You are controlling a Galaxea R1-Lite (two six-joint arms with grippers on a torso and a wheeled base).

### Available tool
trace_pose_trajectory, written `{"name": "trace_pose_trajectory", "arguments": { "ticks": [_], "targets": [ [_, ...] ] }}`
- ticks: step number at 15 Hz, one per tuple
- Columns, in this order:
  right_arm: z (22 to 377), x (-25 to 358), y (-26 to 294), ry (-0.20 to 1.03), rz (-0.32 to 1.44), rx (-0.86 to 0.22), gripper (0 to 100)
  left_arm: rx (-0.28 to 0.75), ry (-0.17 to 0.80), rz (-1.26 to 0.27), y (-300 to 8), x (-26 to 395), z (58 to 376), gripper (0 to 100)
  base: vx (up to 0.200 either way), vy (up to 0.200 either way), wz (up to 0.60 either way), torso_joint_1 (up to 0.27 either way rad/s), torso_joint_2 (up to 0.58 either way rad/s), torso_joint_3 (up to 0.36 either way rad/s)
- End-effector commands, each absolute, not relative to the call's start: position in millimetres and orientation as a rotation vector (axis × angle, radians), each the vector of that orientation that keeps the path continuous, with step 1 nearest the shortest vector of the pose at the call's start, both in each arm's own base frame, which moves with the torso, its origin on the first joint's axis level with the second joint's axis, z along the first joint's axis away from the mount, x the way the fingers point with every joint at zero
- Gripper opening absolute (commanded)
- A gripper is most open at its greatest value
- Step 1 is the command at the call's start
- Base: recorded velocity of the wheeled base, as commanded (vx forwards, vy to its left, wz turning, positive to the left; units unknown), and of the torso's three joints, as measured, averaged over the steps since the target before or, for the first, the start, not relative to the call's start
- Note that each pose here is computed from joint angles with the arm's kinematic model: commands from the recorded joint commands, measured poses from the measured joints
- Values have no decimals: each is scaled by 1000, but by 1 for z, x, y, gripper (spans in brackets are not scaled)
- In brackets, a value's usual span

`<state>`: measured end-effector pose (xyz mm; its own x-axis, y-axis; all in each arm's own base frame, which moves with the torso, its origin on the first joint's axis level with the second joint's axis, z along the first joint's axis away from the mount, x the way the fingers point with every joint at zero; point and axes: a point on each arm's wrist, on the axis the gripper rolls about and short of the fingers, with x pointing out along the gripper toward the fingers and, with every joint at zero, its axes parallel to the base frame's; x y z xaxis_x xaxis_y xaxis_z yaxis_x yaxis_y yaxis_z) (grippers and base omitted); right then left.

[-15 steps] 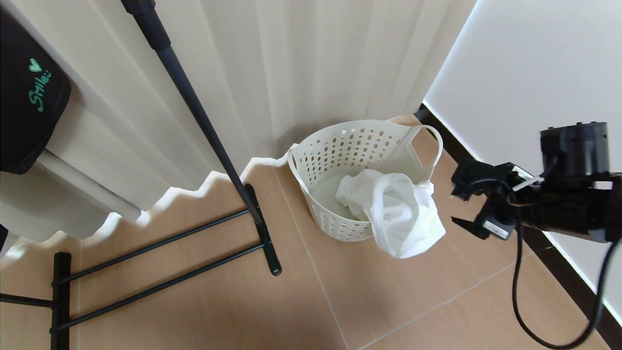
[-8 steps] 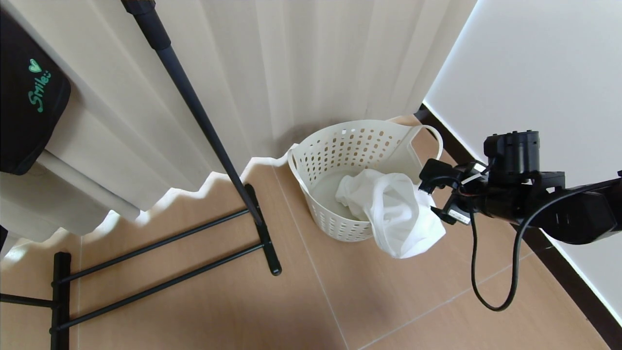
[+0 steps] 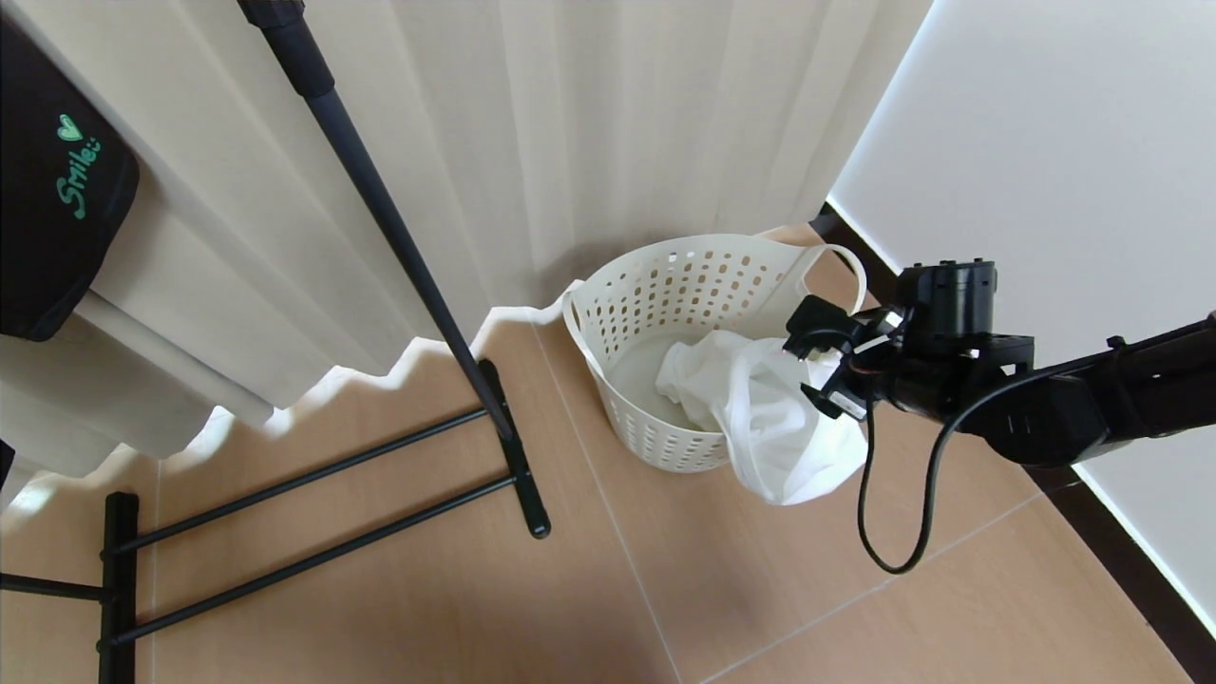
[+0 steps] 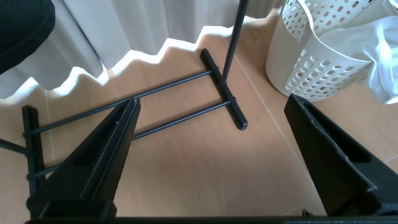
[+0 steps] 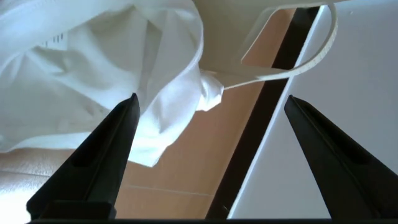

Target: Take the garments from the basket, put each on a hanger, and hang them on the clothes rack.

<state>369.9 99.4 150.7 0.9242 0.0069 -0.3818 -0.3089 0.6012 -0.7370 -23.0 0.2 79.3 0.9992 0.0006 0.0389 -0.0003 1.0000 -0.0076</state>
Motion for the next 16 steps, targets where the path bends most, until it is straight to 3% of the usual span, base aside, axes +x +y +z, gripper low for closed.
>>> {"name": "trace_pose_trajectory", "arguments": {
  "ticks": [1, 10, 16],
  "targets": [
    [135, 397, 109, 358, 188, -914, 100, -8, -38, 1, 0, -23, 79, 100, 0, 0, 0, 0, 0, 0],
    [121, 455, 112, 316, 93, -906, 100, -8, -38, 1, 0, -23, 79, 100, 0, 0, 0, 0, 0, 0],
    [118, 467, 112, 303, 77, -901, 100, -8, -38, 1, 0, -23, 79, 100, 0, 0, 0, 0, 0, 0]
  ]
}}
